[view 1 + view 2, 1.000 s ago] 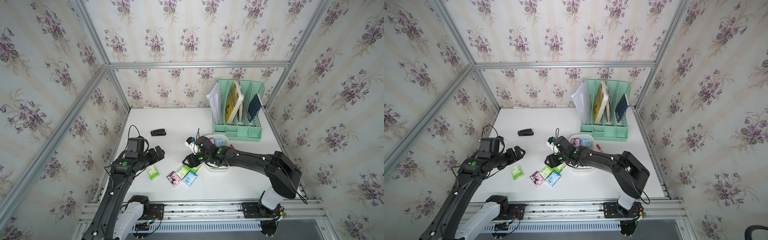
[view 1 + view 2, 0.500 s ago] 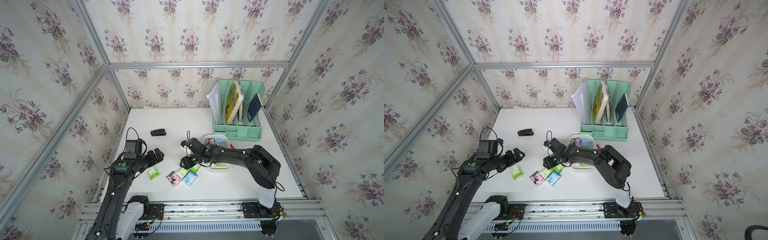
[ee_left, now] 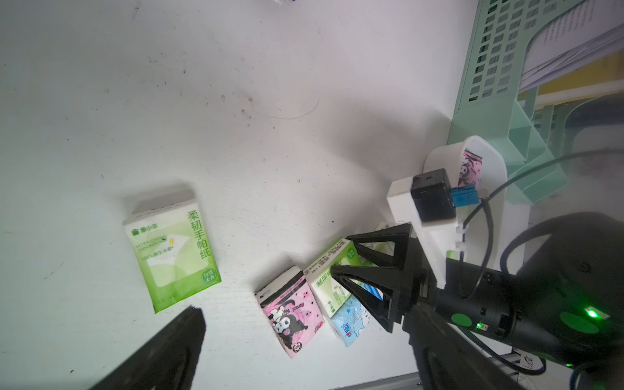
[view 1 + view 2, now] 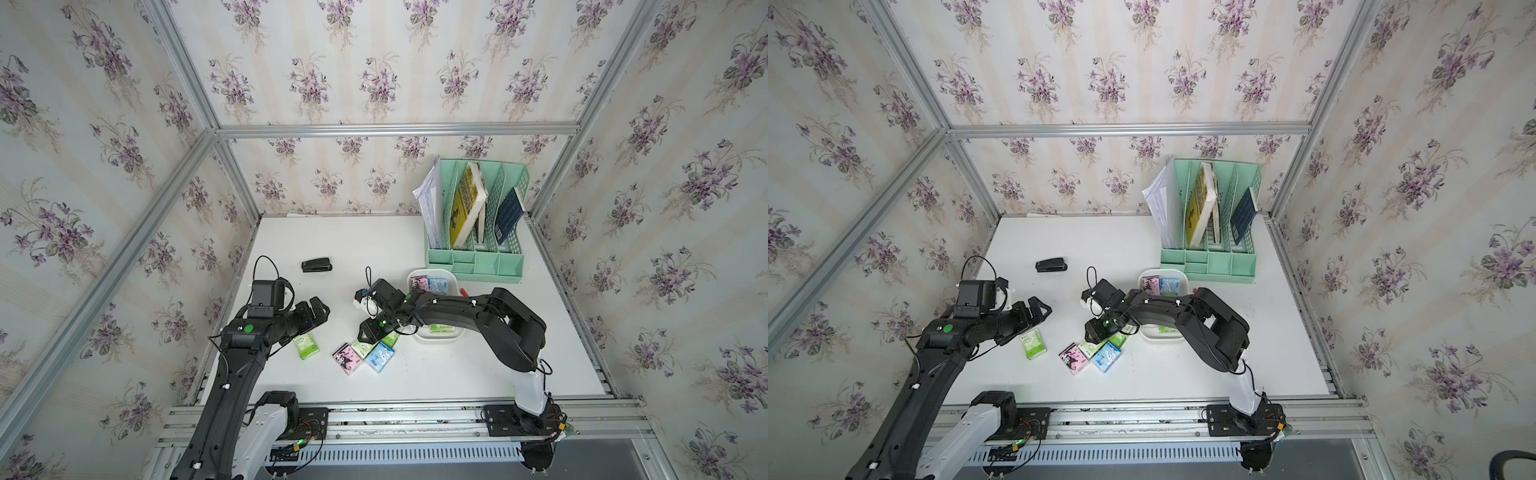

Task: Put the pocket tissues into the storage box
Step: Pick up the pocket tissues from the center of the board.

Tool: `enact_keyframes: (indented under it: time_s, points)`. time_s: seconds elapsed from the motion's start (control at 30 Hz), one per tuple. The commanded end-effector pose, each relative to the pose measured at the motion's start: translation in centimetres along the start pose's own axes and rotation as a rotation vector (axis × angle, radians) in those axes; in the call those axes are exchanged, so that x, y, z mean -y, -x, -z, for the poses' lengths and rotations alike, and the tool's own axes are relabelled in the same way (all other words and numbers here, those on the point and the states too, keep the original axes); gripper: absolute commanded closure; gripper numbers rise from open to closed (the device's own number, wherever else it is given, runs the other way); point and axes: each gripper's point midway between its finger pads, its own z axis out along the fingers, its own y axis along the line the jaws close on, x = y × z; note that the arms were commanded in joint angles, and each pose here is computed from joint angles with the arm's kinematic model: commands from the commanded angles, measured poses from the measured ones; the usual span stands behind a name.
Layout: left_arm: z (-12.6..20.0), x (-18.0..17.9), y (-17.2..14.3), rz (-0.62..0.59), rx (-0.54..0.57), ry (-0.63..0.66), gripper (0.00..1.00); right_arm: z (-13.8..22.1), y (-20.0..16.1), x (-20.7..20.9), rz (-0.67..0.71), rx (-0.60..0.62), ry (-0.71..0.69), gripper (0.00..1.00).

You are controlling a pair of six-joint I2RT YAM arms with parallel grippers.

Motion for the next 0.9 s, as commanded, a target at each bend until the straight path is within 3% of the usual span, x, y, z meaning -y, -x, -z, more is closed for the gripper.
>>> enact_keyframes:
  time_s: [0.0, 0.17, 0.27, 0.5, 0.87]
  points:
    - [0.2, 0.4, 0.3, -0.009, 0.016, -0.016, 0.01, -0.3, -0.9, -0.1, 0.006, -0.044, 0.005, 0.53]
    - [0.2, 0.4, 0.3, -0.011, 0.013, -0.02, 0.01, -0.9, -1.2, 0.3, -0.008, -0.063, -0.013, 0.76]
    - [0.2, 0.4, 0.2, -0.013, 0.015, -0.02, 0.01, -0.9, -1.1, 0.4, -0.013, -0.063, -0.021, 0.85]
    - [0.2, 0.5, 0.3, -0.012, 0.015, -0.023, 0.01, 0.0, -0.4, 0.4, -0.006, -0.017, -0.04, 0.95]
    - [0.9, 1.4, 0.3, -0.033, 0.013, -0.058, 0.01, 4.6, 3.5, 0.1, -0.006, 0.157, -0.072, 1.0]
